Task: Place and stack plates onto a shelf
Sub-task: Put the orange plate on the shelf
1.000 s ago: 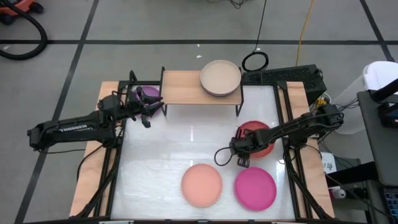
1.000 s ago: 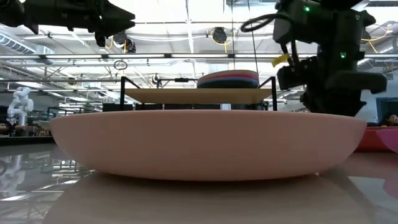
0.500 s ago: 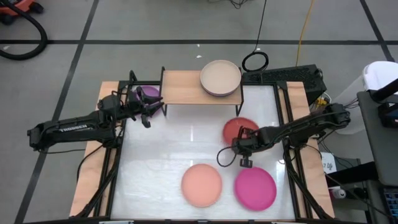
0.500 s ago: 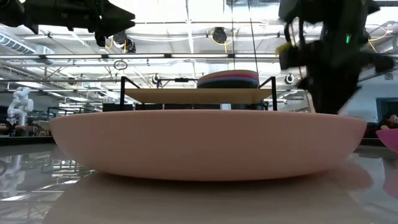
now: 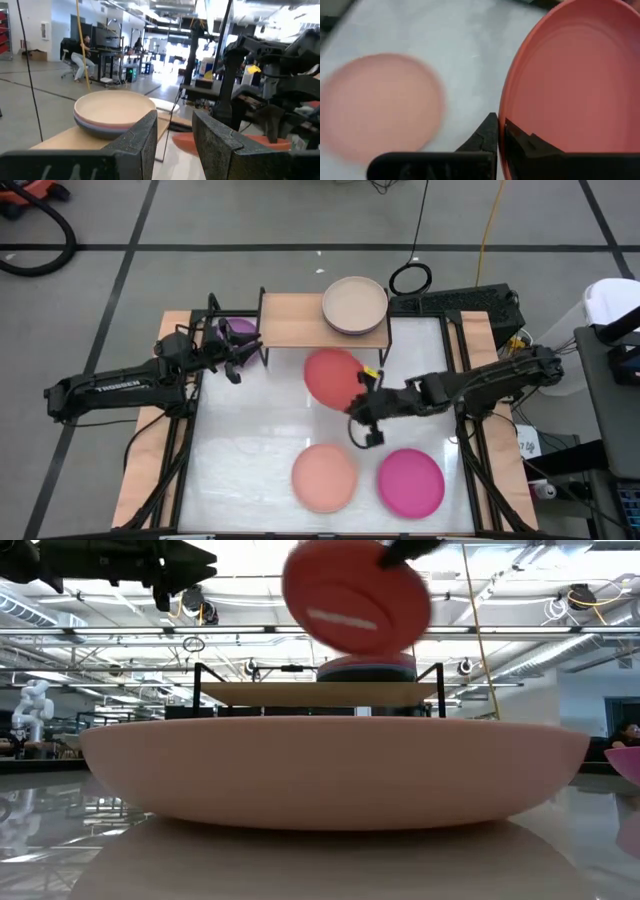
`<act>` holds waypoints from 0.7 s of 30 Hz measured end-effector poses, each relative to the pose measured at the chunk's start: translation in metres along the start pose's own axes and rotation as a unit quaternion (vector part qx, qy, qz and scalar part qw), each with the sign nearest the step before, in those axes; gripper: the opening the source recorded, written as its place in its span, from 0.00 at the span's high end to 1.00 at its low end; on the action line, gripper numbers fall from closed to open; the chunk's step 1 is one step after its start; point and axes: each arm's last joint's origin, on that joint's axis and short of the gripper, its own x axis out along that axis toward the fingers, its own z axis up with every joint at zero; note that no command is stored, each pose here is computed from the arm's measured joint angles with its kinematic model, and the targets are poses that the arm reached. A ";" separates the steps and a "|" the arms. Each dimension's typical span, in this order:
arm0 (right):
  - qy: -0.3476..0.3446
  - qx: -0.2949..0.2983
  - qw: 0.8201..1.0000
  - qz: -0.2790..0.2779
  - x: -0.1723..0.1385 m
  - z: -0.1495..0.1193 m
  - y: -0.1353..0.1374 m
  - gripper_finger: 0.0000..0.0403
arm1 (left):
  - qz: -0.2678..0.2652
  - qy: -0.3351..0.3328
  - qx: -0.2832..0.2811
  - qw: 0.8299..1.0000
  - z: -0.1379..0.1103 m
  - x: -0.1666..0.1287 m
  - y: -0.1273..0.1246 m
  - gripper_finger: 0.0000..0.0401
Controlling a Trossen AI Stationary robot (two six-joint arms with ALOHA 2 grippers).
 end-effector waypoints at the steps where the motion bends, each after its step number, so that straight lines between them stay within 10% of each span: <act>1: -0.002 -0.019 1.000 -0.019 0.003 0.008 -0.005 1.00 | -0.001 -0.006 -0.001 1.000 0.001 0.000 0.000 0.68; 9: -0.039 -0.116 0.981 -0.153 0.047 0.056 -0.064 1.00 | 0.010 -0.069 0.018 0.997 0.015 -0.004 0.000 0.68; 21: -0.016 -0.188 0.962 -0.199 0.131 0.029 -0.140 1.00 | 0.041 -0.084 0.027 0.995 0.020 -0.012 0.004 0.68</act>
